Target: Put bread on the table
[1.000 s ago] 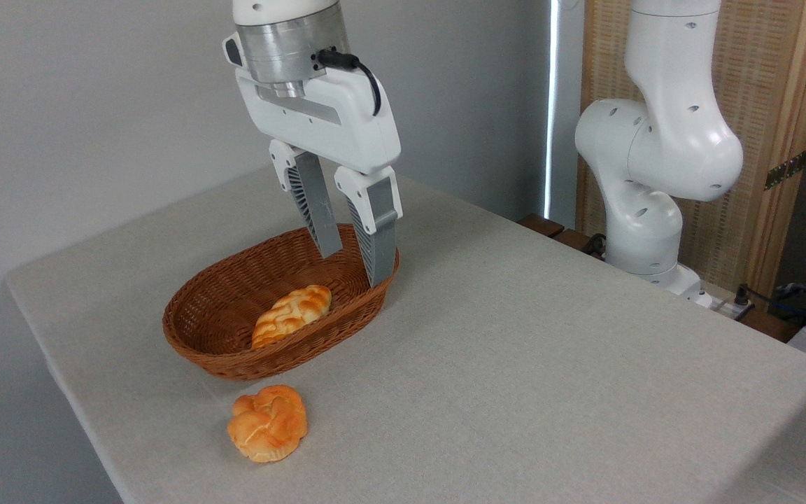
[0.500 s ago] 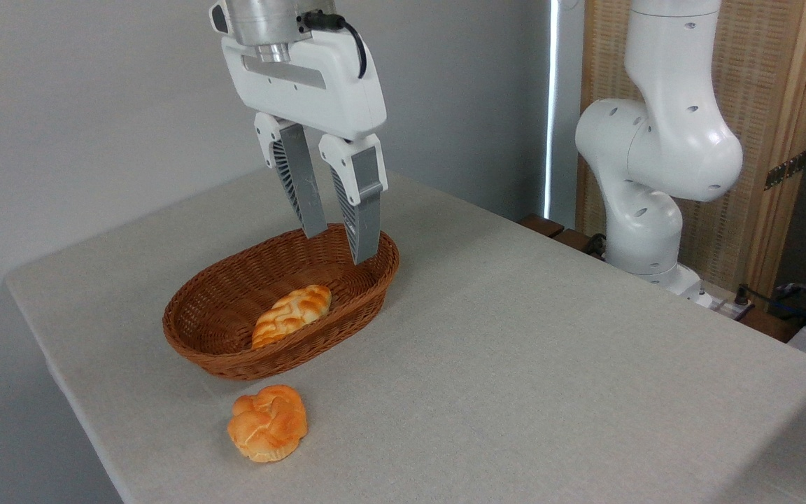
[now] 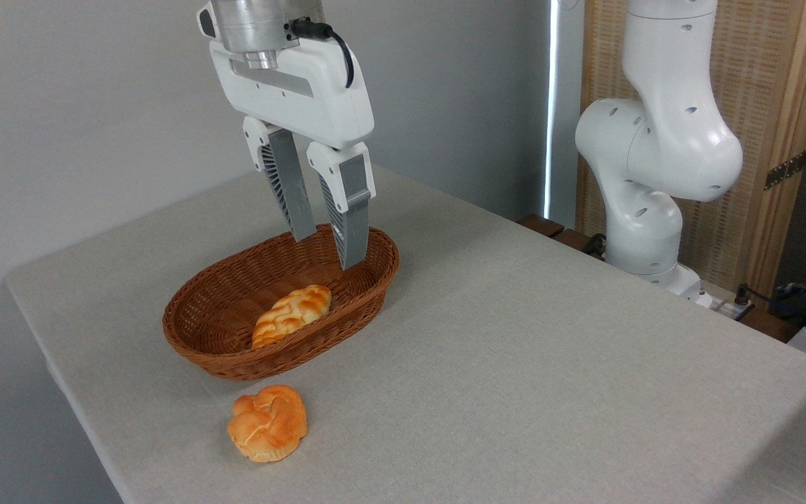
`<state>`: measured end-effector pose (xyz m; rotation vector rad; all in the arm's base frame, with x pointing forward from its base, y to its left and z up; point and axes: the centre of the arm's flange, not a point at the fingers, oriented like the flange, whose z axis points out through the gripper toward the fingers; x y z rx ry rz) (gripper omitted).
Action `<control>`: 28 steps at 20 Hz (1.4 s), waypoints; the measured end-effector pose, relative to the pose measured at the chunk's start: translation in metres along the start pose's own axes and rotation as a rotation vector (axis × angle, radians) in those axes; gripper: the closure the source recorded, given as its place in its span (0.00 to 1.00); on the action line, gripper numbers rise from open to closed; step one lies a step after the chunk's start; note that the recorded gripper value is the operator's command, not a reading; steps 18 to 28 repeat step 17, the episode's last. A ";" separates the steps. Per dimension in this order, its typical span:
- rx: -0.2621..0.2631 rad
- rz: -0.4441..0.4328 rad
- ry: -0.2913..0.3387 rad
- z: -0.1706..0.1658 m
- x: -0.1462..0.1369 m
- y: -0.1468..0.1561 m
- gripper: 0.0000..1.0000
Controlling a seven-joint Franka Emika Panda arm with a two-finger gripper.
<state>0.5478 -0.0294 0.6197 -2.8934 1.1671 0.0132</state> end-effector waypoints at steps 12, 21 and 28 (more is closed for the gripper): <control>-0.047 -0.003 0.044 0.000 0.004 0.004 0.00; -0.047 -0.003 0.044 0.000 0.004 0.004 0.00; -0.047 -0.003 0.044 0.000 0.004 0.004 0.00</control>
